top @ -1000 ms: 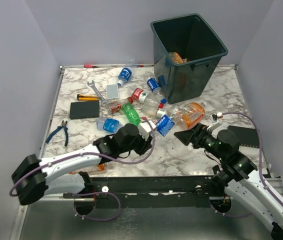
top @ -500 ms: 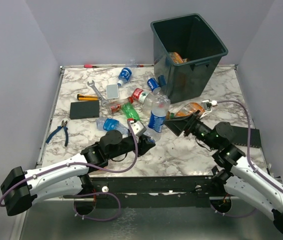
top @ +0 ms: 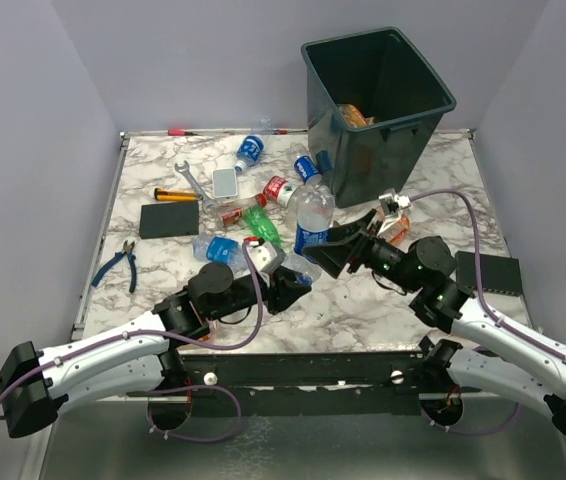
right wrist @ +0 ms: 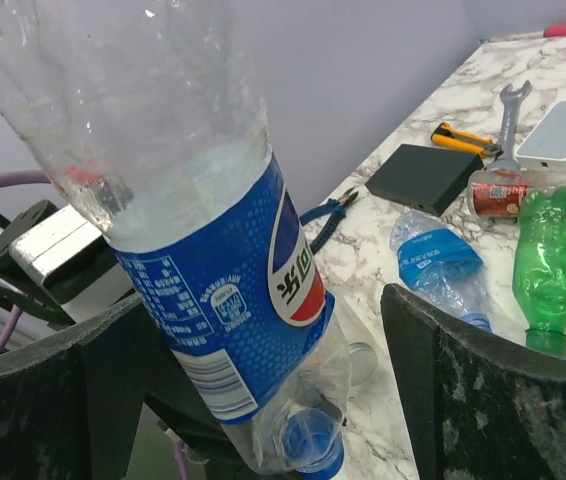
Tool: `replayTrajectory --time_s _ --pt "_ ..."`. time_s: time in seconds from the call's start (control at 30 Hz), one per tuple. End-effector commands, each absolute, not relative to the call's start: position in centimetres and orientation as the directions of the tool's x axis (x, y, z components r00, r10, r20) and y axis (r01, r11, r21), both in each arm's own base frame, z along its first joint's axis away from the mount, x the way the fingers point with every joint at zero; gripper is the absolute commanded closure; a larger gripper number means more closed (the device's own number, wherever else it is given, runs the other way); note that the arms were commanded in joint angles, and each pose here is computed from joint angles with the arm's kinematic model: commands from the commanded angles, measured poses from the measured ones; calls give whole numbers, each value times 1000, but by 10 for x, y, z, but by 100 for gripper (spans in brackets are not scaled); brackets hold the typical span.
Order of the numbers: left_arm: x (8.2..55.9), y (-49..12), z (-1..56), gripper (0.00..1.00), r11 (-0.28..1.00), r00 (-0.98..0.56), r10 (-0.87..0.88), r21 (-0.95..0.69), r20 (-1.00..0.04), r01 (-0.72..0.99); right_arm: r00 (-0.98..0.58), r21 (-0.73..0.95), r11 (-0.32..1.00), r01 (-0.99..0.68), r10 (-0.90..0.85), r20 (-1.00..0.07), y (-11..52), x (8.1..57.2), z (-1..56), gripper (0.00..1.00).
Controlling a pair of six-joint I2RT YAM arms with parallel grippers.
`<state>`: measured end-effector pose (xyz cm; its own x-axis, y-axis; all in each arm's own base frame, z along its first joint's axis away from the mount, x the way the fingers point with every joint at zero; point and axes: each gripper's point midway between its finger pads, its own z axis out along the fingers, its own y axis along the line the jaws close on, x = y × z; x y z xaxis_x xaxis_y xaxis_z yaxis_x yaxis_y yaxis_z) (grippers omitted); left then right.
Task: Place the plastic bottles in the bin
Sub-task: Pick up the plastic bottle at the center of the board, then place the plastic bottle in the trash bin.
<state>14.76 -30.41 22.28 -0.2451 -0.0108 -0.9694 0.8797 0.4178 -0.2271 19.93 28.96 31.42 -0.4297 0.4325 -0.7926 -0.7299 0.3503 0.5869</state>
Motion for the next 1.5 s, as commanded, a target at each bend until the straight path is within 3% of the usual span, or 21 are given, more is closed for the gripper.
replayTrajectory --time_s 0.0,0.13,0.2,0.27,0.3,0.37,0.43,0.47,0.6,0.7,0.83,0.93,1.17,1.47 --pt "135 -304 239 100 352 -208 -63 -217 -976 911 -364 522 421 -742 401 -841 287 205 315 8" --pt "133 -305 239 100 335 -209 -72 -221 -975 916 -392 499 445 -743 316 -864 306 210 305 18" --pt "135 -306 239 96 342 -211 -68 -221 -975 914 -400 491 458 -740 287 -870 314 212 300 33" --pt "137 -304 239 85 359 -210 -75 -223 -975 906 -403 482 467 -741 264 -876 319 213 295 50" --pt "139 -301 241 72 375 -208 -86 -225 -974 899 -396 475 476 -740 261 -880 318 213 294 57" --pt "146 -293 246 31 424 -196 -116 -227 -974 877 -361 438 497 -749 249 -899 312 212 296 65" --pt "156 -280 256 6 495 -173 -151 -226 -973 839 -306 373 528 -763 213 -928 302 210 298 67" --pt "162 -270 263 1 536 -159 -174 -229 -972 813 -274 328 548 -769 181 -945 296 210 297 68" --pt "165 -234 318 1 611 -78 -275 -236 -958 756 -146 120 640 -759 13 -989 274 211 297 70" --pt "160 -222 363 1 619 -19 -246 -172 -969 766 -64 -59 705 -707 -146 -987 263 219 294 71" --pt "177 -222 378 1 705 -87 -90 -125 -992 698 60 -307 762 -571 -335 -940 258 223 300 73" --pt "176 -236 377 1 688 -178 -72 -178 -981 703 152 -461 772 -437 -441 -884 256 221 303 74" --pt "168 -250 402 1 601 -335 -304 -452 -892 659 397 -707 697 -124 -618 -679 238 208 320 78" --pt "147 -263 389 1 548 -421 -162 -436 -892 714 602 -863 455 219 -759 -248 239 182 331 80"
